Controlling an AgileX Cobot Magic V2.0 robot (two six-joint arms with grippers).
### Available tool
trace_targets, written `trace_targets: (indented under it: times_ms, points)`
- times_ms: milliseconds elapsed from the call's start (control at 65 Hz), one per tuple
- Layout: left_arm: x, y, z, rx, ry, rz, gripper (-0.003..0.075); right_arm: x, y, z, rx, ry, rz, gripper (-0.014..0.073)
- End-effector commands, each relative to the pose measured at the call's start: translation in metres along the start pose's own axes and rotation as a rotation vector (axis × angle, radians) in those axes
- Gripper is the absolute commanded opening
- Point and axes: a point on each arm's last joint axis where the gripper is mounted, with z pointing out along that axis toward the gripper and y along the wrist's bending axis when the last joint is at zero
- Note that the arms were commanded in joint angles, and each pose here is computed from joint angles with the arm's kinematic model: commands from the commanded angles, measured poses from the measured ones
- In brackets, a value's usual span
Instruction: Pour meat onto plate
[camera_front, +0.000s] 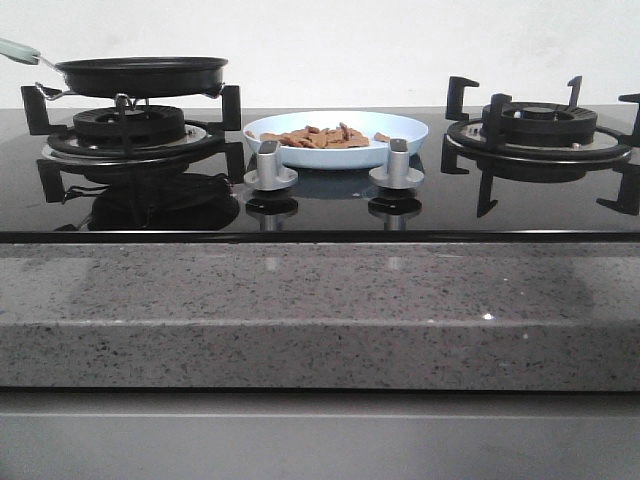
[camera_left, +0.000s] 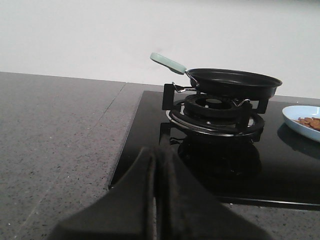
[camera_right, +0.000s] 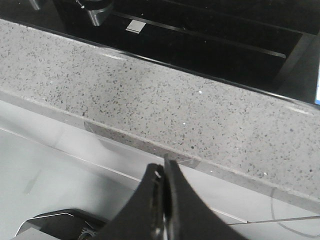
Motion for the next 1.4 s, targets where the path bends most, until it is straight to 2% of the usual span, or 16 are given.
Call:
trace_targets:
  times_ms: [0, 615, 753, 907, 999, 1276, 1384]
  points:
    - [-0.007, -0.001, -0.002, 0.012, -0.100, -0.008, -0.0020, -0.011, 0.000, -0.005, 0.010, -0.081, 0.002, -0.0120]
    - [-0.007, -0.001, -0.002, 0.012, -0.100, -0.008, -0.0020, -0.009, 0.000, -0.008, 0.012, -0.097, -0.002, -0.0120]
    - [-0.007, -0.001, -0.002, 0.012, -0.100, -0.008, -0.0020, 0.000, -0.004, -0.016, 0.089, -0.284, 0.002, -0.0120]
    - [-0.007, -0.001, -0.002, 0.012, -0.100, -0.008, -0.0020, 0.025, -0.012, -0.006, 0.196, -0.541, 0.019, -0.0120]
    - [-0.007, -0.001, -0.002, 0.012, -0.100, -0.008, -0.0020, 0.042, -0.015, 0.005, 0.221, -0.627, 0.022, -0.0120]
    - [-0.007, -0.001, -0.002, 0.012, -0.100, -0.008, -0.0020, 0.082, -0.022, 0.041, 0.256, -0.725, 0.026, -0.0120]
    - [-0.007, -0.001, -0.002, 0.012, -0.100, -0.008, -0.0020, 0.091, -0.026, 0.049, 0.301, -0.769, 0.036, -0.0120]
